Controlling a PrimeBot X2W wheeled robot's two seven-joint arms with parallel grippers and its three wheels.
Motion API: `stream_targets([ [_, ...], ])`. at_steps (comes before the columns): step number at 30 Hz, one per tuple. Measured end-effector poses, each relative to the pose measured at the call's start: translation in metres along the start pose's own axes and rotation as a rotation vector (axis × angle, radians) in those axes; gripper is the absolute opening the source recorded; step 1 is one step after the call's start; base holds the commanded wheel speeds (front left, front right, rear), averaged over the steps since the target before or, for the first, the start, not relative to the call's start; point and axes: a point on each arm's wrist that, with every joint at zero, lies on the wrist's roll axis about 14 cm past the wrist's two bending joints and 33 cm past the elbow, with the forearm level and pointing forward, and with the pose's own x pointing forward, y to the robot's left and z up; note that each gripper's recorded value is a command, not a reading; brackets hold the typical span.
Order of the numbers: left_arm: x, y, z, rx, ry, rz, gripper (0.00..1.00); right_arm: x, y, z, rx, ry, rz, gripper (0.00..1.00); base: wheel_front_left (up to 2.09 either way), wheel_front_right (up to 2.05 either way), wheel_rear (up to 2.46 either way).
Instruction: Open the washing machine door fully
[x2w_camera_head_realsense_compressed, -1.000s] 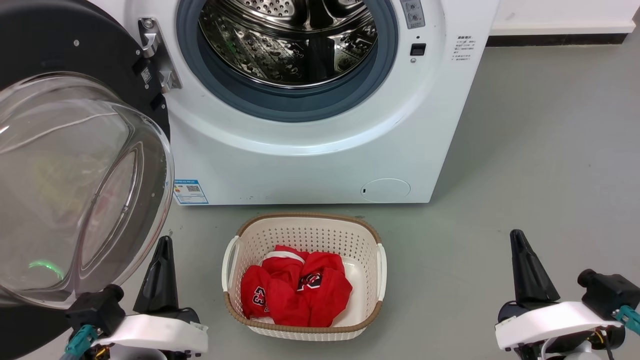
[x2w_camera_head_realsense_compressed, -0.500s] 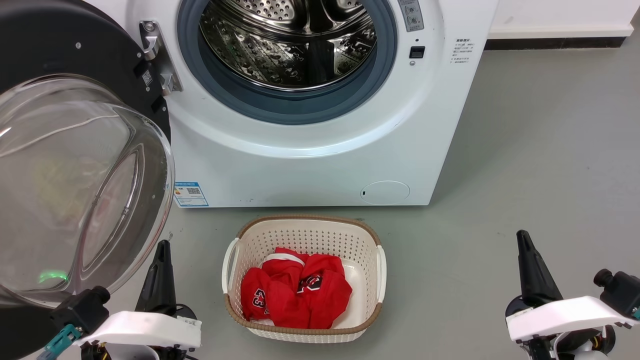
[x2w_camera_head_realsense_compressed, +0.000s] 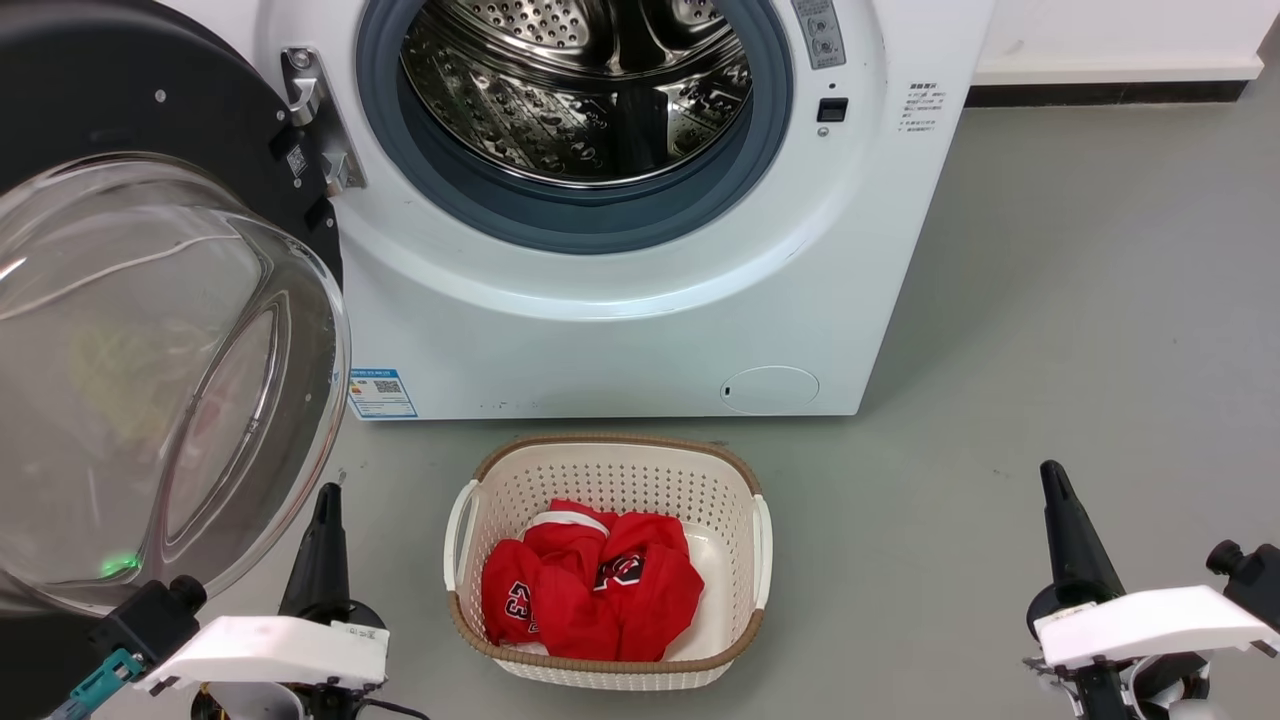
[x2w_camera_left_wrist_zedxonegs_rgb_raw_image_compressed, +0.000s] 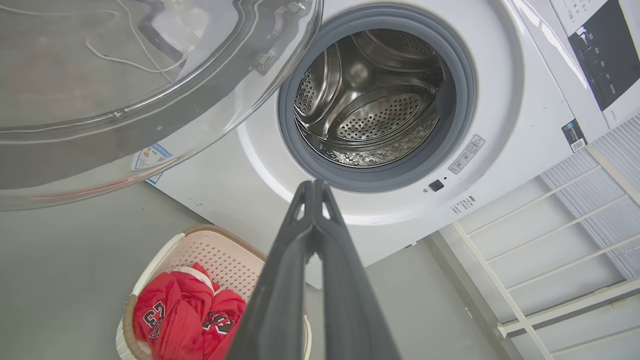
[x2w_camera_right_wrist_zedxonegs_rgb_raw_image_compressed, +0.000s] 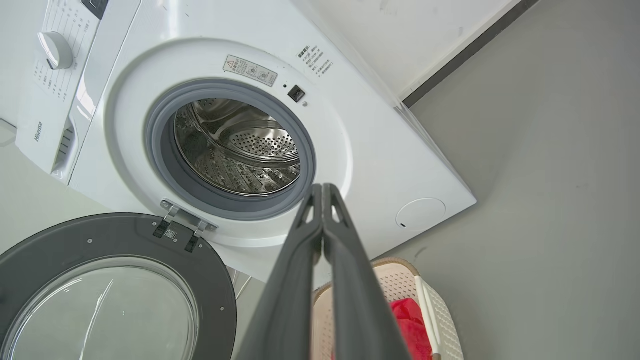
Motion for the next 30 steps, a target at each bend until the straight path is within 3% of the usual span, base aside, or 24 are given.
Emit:
stream_targets([
  [30,0.0042,0.0013,-0.0037,-0.359,0.036,0.018,0.0,0.0017,-0.0057,0.0061,0.344,0.004,-0.029,0.0,0.0,0.0,0.0],
])
